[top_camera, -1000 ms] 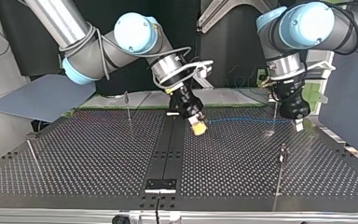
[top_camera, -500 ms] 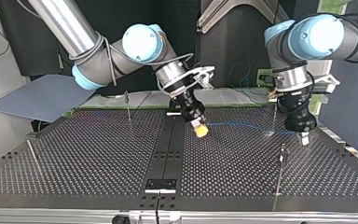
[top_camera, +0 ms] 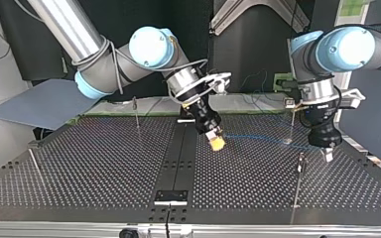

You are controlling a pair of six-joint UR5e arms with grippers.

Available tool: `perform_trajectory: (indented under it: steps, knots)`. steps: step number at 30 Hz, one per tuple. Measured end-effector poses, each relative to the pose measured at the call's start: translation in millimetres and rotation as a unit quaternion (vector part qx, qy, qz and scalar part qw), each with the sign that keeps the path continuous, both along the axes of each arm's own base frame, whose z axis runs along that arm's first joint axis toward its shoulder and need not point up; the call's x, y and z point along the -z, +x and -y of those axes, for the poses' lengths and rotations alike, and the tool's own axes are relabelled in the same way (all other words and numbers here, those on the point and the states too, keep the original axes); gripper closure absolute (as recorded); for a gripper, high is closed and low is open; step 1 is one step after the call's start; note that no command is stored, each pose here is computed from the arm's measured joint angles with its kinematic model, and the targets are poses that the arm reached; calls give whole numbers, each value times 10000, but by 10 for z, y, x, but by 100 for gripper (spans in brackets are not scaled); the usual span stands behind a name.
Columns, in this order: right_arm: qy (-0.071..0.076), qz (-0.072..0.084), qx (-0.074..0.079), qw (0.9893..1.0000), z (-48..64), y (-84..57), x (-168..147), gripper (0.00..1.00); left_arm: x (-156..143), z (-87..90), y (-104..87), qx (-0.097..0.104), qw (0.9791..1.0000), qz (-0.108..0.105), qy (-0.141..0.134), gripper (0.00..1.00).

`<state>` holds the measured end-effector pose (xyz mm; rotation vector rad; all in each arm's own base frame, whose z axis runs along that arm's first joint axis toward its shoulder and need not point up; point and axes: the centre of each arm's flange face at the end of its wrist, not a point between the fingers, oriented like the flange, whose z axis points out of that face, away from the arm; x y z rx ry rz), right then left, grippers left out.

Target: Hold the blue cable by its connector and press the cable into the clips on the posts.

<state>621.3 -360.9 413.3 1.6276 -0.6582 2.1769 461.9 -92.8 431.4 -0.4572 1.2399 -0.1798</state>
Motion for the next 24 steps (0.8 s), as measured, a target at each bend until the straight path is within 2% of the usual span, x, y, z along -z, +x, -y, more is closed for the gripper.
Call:
perform_trajectory:
  steps: [8,18,24]
  knots:
    - [8,1,51,10000,65,-33,-7,100,56,-101,117,153,9999,-15,-40,100]
    - [1,8,119,9999,156,-84,-18,100,2,-232,207,243,9997,52,-51,100]
    - [0,11,191,9998,228,-127,-20,100,70,-260,287,414,9991,-17,-65,100]
